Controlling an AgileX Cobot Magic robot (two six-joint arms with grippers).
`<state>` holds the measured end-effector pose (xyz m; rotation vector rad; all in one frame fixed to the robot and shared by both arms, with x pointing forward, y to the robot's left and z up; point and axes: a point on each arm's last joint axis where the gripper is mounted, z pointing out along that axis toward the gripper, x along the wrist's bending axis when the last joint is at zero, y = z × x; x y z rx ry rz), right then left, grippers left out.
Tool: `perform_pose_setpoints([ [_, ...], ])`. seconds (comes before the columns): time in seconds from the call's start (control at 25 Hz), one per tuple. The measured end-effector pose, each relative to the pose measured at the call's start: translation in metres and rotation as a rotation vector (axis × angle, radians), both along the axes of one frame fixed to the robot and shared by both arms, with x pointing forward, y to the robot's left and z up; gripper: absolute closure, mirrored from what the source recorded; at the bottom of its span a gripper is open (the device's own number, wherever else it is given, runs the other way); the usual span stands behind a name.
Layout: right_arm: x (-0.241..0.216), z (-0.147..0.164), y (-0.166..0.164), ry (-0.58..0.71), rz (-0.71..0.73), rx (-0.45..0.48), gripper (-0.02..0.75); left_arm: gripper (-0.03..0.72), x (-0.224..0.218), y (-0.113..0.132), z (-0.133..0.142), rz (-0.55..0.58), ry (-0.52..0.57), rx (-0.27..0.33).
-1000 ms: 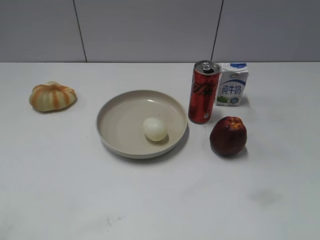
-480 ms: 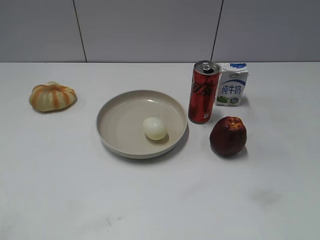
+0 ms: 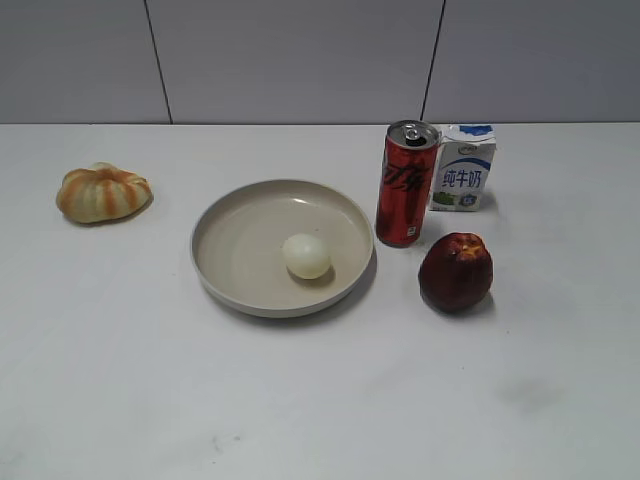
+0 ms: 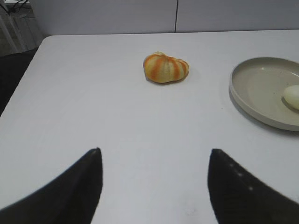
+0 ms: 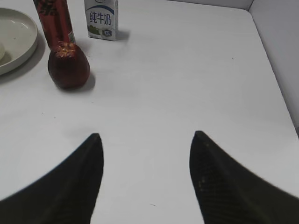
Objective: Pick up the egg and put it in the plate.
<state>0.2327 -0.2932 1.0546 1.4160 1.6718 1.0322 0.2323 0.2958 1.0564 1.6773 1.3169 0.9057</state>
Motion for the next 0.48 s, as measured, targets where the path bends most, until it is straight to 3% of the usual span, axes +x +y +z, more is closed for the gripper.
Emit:
perform_pose_setpoints([
  [0.48,0.0,0.0,0.0,0.0,0.0,0.0,0.29,0.174,0.0,-0.0001,0.0,-0.001,0.0,-0.001],
])
